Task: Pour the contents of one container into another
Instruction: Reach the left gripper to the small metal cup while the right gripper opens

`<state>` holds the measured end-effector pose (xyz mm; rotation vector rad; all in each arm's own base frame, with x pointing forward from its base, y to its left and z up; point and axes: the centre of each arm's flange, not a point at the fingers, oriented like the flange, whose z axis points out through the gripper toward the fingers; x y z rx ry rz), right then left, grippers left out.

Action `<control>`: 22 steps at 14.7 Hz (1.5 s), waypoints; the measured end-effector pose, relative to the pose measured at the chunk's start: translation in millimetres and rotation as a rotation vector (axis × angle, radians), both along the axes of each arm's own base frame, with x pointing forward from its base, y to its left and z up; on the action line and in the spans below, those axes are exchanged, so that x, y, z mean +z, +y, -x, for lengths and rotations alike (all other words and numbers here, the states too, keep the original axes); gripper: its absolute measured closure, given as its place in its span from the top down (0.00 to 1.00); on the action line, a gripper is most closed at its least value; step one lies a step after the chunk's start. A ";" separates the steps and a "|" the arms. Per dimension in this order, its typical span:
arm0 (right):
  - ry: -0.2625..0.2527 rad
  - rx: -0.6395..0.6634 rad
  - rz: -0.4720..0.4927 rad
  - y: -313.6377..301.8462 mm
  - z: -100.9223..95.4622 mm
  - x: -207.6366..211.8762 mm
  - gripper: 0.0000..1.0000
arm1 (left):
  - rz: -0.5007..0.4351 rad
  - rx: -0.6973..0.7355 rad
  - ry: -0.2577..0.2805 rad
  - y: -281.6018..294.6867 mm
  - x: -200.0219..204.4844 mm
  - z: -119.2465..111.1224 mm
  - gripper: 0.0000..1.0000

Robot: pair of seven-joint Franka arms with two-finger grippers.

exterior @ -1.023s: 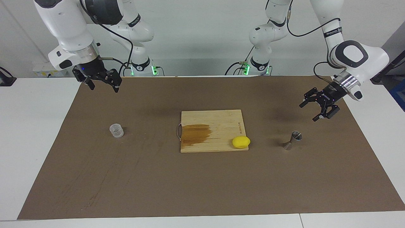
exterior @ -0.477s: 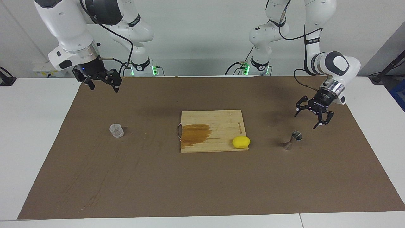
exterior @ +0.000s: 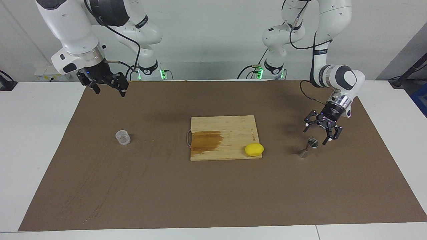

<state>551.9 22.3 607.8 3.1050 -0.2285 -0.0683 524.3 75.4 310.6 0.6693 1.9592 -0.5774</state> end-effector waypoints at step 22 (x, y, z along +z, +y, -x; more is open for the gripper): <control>0.345 -1.307 -0.355 -119.8 -36.6 -145.9 1.00 | -0.032 -0.012 -0.074 -31.8 15.7 -24.8 0.50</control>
